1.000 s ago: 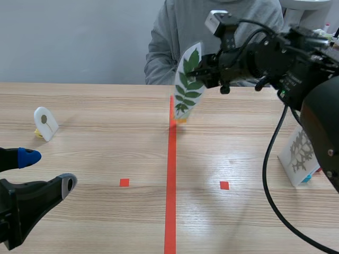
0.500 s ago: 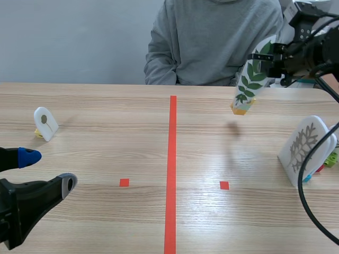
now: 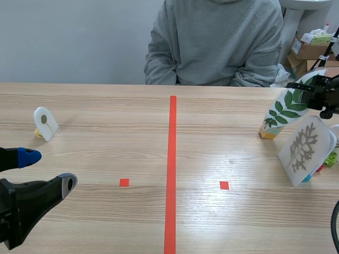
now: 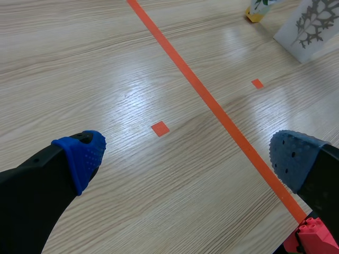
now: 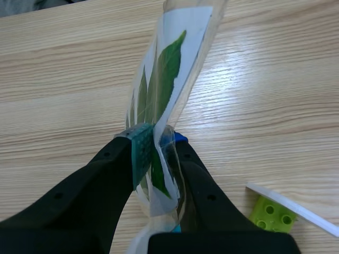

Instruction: Do the leaf sorting experiment

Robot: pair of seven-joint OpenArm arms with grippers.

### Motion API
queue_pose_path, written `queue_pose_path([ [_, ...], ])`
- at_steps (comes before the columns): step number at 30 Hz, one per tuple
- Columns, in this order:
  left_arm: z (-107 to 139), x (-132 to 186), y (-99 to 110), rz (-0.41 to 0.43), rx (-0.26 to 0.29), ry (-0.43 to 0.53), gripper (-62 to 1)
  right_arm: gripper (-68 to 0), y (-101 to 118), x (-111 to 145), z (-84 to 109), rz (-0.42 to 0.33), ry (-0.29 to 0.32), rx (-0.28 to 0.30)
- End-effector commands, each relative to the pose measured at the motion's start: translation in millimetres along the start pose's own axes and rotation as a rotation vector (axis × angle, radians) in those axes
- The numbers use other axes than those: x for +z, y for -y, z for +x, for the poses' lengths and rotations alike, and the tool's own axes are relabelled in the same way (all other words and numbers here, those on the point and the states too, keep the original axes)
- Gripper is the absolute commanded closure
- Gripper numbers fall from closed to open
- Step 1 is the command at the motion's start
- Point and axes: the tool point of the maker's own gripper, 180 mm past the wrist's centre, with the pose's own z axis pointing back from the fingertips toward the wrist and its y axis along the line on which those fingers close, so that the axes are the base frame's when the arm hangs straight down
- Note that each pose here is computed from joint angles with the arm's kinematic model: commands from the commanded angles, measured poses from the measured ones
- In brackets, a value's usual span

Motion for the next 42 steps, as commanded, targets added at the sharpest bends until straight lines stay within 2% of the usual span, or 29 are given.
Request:
queue_pose_path([
  [1,12.5,-0.9,3.7,-0.008,-0.006,0.045,-62.3,-1.1,-0.3,4.6,24.4,0.004,0.061,0.017],
  [4,12.5,-0.9,3.7,-0.008,-0.006,0.045,-62.3,-2.4,-0.5,4.7,26.8,0.005,0.073,0.017],
  [13,12.5,-0.9,3.7,-0.008,-0.006,0.045,-62.3,-15.2,-2.3,5.5,30.7,0.012,0.09,0.023],
  [17,12.4,-0.9,3.7,-0.008,-0.006,0.044,-62.3,-24.7,-4.9,8.1,38.4,0.017,0.114,0.033],
  [21,12.3,-0.9,3.7,-0.008,-0.006,0.044,-62.3,-35.7,-14.2,10.2,42.6,0.06,0.126,0.069],
  [24,12.3,-0.9,3.7,-0.008,-0.006,0.044,-62.3,-41.6,-15.0,11.1,44.8,0.062,0.132,0.072],
  [30,12.3,-0.9,3.7,-0.008,-0.006,0.044,-62.3,-51.5,-25.4,15.6,53.0,0.104,0.156,0.114],
  [35,12.1,-0.8,3.7,-0.008,-0.006,0.043,-62.3,-53.2,-26.2,17.5,55.3,0.111,0.159,0.129],
  [38,12.1,-0.8,3.8,-0.008,-0.005,0.044,-62.3,-53.2,-28.4,22.4,55.2,0.125,0.14,0.158],
  [42,12.1,-0.8,3.7,-0.008,-0.006,0.043,-62.3,-53.1,-41.1,46.0,56.1,0.185,0.152,0.262],
])
